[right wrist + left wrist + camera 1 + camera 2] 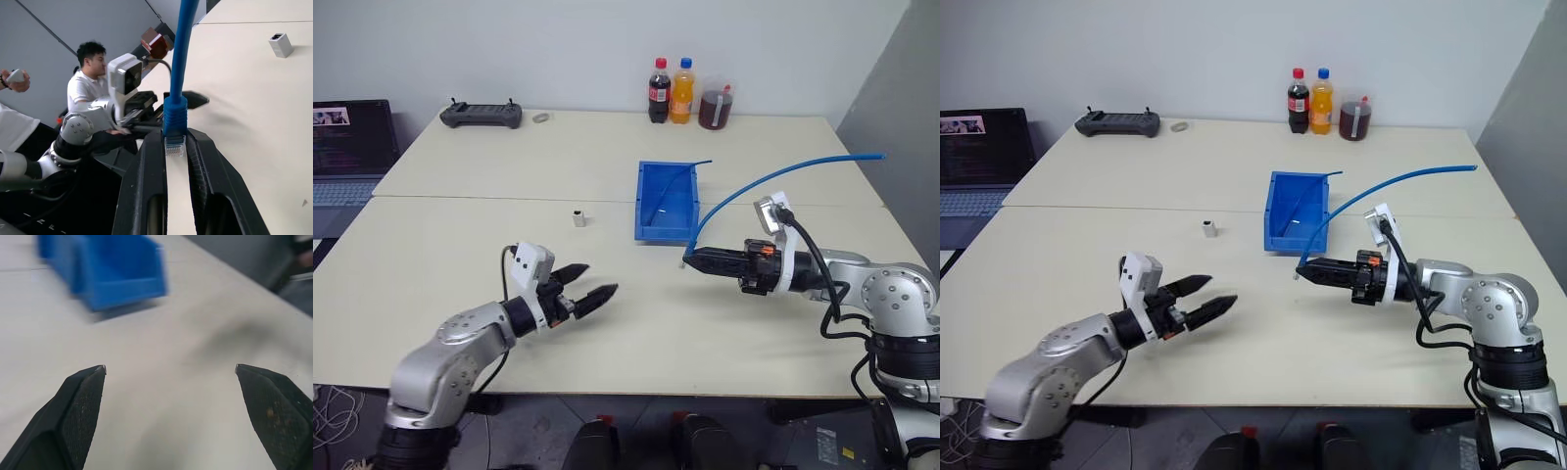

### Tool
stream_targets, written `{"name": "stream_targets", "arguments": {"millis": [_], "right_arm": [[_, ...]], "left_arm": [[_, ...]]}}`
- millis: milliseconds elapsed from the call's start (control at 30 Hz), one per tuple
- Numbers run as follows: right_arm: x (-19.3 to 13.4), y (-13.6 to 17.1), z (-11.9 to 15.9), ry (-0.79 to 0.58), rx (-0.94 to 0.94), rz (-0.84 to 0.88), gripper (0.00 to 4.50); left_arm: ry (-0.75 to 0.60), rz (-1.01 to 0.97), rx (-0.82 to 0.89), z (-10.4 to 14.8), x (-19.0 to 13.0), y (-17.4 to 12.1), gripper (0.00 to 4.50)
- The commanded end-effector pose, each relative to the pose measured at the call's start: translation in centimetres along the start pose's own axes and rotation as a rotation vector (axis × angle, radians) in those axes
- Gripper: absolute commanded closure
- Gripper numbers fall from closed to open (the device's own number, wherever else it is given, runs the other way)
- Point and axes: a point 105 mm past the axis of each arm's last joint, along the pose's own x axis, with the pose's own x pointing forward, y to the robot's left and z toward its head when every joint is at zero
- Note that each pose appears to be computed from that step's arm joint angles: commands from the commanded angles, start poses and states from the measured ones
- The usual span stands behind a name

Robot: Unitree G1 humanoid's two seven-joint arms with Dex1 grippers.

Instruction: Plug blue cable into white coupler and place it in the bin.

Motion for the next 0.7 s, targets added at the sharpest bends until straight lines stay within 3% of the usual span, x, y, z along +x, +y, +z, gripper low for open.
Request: {"name": "stream_targets", "arguments": {"millis": [33, 300, 467, 700], "right_arm": [[0.1, 0.7, 0.9, -0.016, -0.068, 0.019, 4.23], [-0.1, 0.3, 1.3, -0.029, -0.060, 0.004, 4.23], [-0.1, -0.2, 1.3, -0.036, -0.074, -0.035, 4.23], [-0.5, -0.4, 1.5, -0.044, -0.079, -0.058, 4.23]], "left_arm": [[-0.031, 0.291, 0.115, 0.0, 0.8, 3.4, 0.05], [-0.108, 0.474, 0.153, 1.6, 2.6, 6.5, 0.00], [-0.134, 0.552, 0.148, 2.2, 5.2, 7.9, 0.00], [-0.149, 0.477, 0.076, 2.7, 9.0, 8.4, 0.00]]}}
